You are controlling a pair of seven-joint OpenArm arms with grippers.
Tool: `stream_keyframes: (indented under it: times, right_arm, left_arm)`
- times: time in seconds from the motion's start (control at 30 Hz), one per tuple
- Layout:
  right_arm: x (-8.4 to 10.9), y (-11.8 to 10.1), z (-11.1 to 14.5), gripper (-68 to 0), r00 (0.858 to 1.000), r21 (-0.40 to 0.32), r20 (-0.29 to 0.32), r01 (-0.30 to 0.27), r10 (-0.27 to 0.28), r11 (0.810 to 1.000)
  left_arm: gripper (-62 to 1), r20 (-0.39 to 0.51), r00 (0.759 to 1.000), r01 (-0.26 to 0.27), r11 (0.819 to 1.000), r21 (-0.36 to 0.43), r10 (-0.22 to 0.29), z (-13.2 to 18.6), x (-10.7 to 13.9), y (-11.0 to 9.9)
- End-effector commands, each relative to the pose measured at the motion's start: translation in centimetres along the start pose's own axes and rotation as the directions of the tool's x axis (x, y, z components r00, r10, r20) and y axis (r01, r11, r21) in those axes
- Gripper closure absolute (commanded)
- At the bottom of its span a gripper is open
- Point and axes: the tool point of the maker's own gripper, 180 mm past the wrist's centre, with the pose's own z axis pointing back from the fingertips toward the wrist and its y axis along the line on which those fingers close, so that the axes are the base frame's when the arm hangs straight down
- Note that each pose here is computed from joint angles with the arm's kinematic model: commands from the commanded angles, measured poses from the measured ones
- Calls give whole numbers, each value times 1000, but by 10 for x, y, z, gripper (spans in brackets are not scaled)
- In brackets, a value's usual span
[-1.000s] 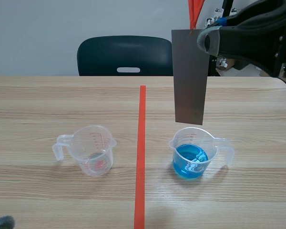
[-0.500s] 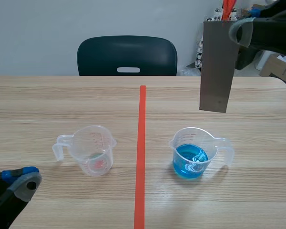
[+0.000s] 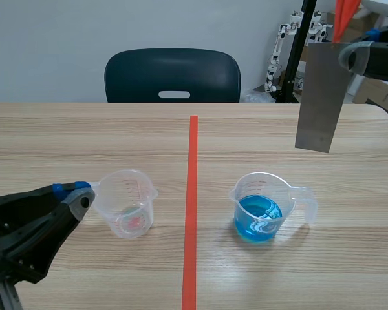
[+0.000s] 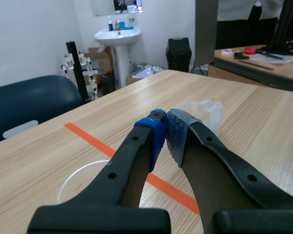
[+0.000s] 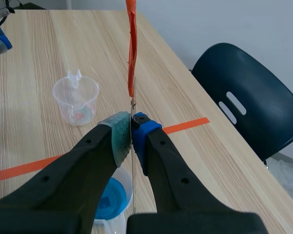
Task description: Do the redox reaction experiment. move the plate over the blue solution
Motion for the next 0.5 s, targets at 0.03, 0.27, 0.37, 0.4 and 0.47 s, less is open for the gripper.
stream_keyframes:
  times: [0.03, 0.27, 0.37, 0.4, 0.47]
  right_arm:
    - [17, 2, -3, -6, 998, 18, 62, -29, 28, 999]
    - [7, 14, -10, -6, 997, 43, 75, -22, 18, 999]
    - [6, 17, -12, -6, 996, 46, 84, -21, 17, 999]
    - [6, 17, -13, -6, 996, 46, 90, -19, 15, 999]
    - [7, 18, -14, -6, 995, 46, 103, -15, 11, 999]
  left_arm:
    - [-38, 11, 1000, 3, 1000, -12, -3, -11, 3, 2]
    - [-38, -16, 1000, 15, 1000, -25, -15, -28, -2, 9]
    - [-39, -26, 999, 20, 999, -41, -21, -34, -4, 8]
    - [-39, -26, 999, 22, 999, -48, -23, -37, -4, 8]
    - [-40, -34, 999, 22, 998, -62, -24, -42, -6, 6]
